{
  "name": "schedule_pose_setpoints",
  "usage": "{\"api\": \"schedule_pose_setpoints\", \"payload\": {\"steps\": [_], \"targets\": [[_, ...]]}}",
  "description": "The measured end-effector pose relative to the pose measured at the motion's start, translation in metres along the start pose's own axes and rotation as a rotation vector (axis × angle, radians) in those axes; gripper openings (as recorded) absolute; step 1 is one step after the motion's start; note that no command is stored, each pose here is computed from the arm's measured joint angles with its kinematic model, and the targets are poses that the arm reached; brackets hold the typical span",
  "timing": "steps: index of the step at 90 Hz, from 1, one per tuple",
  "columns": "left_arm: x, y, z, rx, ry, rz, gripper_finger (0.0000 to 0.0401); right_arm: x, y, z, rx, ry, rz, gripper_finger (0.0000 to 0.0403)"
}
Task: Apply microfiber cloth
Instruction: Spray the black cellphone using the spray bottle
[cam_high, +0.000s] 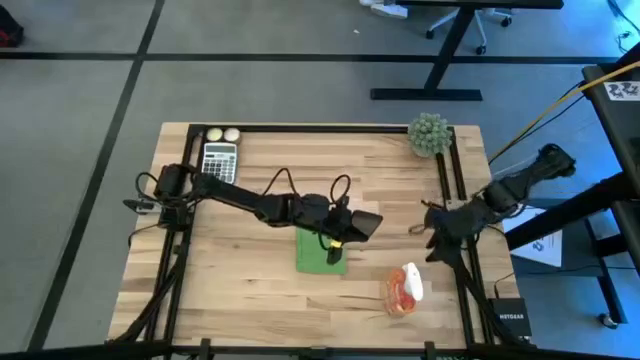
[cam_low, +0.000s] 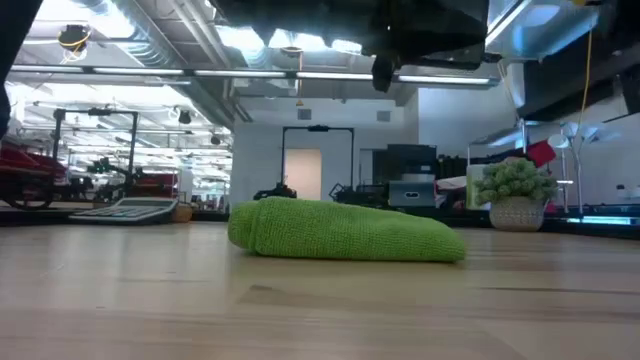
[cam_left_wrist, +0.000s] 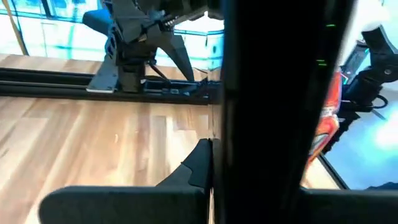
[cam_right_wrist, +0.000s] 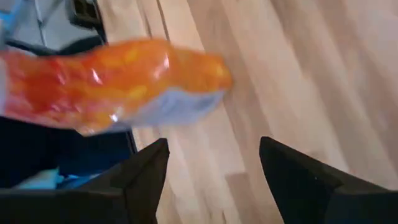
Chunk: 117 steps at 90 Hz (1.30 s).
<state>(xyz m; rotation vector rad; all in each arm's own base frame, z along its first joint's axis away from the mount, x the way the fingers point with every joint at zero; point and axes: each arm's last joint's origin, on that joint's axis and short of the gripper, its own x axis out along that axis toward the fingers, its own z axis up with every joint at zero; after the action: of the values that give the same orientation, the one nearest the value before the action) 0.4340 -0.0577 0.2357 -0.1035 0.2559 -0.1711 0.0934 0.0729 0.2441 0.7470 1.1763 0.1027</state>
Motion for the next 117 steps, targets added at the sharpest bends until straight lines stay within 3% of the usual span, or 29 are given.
{"api": "schedule_pose_setpoints", "payload": {"steps": [30, 49, 66, 86, 117], "targets": [[0.003, -0.047, -0.016, -0.029, 0.047, 0.046, 0.0012, 0.044, 0.041, -0.035, -0.147, -0.013, -0.026, 0.0232], [0.022, -0.084, -0.052, -0.139, 0.027, 0.02, 0.0012, 0.09, 0.062, -0.058, -0.205, -0.005, -0.028, 0.0232], [0.038, -0.109, -0.078, -0.189, -0.072, -0.03, 0.0012, 0.127, 0.071, -0.073, -0.226, 0.014, -0.025, 0.0232], [0.054, -0.103, -0.085, -0.212, -0.087, -0.011, 0.0013, 0.145, 0.065, -0.066, -0.245, -0.088, -0.125, 0.0232], [0.061, -0.077, -0.078, -0.184, -0.082, 0.037, 0.0013, 0.149, 0.058, -0.023, -0.224, -0.259, -0.206, 0.0232]]}}
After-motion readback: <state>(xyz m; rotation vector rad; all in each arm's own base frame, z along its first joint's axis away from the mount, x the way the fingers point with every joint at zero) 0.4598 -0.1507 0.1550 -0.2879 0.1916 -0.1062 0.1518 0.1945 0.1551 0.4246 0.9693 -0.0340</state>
